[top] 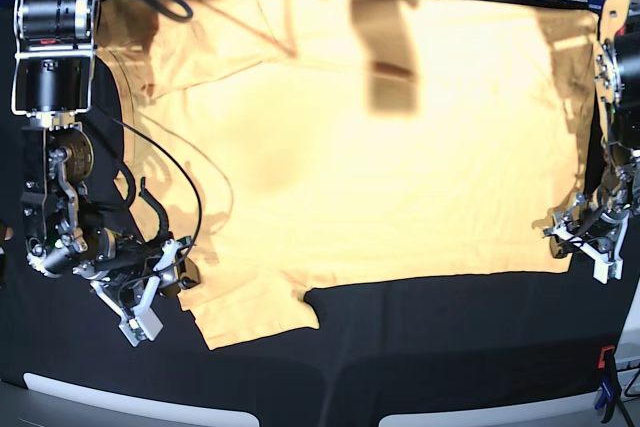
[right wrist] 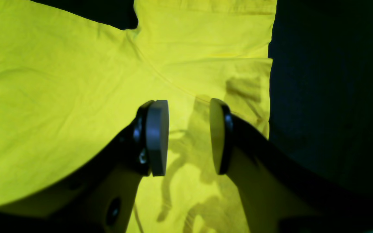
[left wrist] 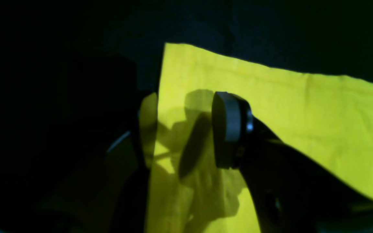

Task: Layout the t-shirt on the table in an organized manner, then fold the t-shirt properly
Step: 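Move both grippers to the shirt's side edges near the hem, then grasp the hem-side edges of the shirt with both grippers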

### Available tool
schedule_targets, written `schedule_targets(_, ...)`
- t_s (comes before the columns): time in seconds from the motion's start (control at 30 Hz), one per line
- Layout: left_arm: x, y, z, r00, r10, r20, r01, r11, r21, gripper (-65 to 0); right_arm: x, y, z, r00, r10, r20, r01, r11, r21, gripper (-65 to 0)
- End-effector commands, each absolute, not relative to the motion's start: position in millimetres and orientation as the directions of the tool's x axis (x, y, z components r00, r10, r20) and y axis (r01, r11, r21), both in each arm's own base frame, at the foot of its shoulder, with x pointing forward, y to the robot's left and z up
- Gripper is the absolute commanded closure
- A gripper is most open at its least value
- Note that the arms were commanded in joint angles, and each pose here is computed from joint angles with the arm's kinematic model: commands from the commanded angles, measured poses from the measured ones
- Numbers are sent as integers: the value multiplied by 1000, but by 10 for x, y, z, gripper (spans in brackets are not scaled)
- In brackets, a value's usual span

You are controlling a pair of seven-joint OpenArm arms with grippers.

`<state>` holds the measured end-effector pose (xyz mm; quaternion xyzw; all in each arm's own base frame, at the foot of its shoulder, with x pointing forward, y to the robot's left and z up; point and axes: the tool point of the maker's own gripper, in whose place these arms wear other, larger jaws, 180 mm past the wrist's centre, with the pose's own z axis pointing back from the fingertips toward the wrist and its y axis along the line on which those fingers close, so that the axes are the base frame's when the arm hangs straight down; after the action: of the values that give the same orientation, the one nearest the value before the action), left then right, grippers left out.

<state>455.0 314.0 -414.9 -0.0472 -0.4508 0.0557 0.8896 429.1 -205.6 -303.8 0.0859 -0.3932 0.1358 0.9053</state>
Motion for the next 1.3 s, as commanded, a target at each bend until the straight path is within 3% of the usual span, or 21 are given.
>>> schedule_targets(0.0, 4718, 3233, -3891, 527, 140, 838, -57, 990, -129, -256, 4412, -2073, -2798, 600, 179, 780, -323, 946, 31, -206)
schedule_targets(0.3, 4710, 2832, -3949, 557, 161, 815, 55, 972, -230, -256, 4415, -2071, -2795, 599, 178, 781, -323, 946, 31, -206)
schedule_targets(0.4, 4703, 2841, -3956, 562, 160, 812, 54, 972, -228, -236, 4480, -2059, -2702, 551, 162, 818, -322, 946, 29, -206)
schedule_targets(0.57, 4703, 2902, -3946, 557, 158, 815, 40, 976, -216, 0, 4614, -2052, -2471, 444, 132, 886, -318, 948, 18, -206)
schedule_targets(0.7, 4706, 2998, -3965, 556, 165, 814, -10, 981, -192, 0, 4566, -2081, -2561, 518, 165, 840, -318, 948, 9, -206)
schedule_targets(0.83, 4696, 3034, -3988, 565, 146, 812, -19, 986, -164, 0, 4599, -2179, -2565, 525, 206, 826, -298, 953, -49, -217)
schedule_targets(1.03, 4702, 3048, -3978, 562, 145, 814, -22, 987, -160, 0, 4744, -2354, -2620, 570, 158, 806, -248, 969, -15, -239)
schedule_targets(1.07, 4712, 3049, -3962, 555, 145, 819, -22, 987, -160, -46, 4761, -2383, -2637, 581, 150, 800, -240, 971, -8, -239)
schedule_targets(1.13, 4741, 3056, -3919, 531, 146, 834, -21, 987, -160, -212, 4779, -2414, -2669, 596, 135, 792, -229, 973, 7, -239)
schedule_targets(1.17, 4753, 3060, -3900, 521, 147, 841, -21, 987, -160, -256, 4780, -2407, -2678, 601, 122, 790, -229, 973, 23, -239)
schedule_targets(1.27, 4765, 3105, -3884, 508, 149, 848, -42, 988, -148, -265, 4757, -2374, -2711, 616, 103, 781, -233, 971, 55, -239)
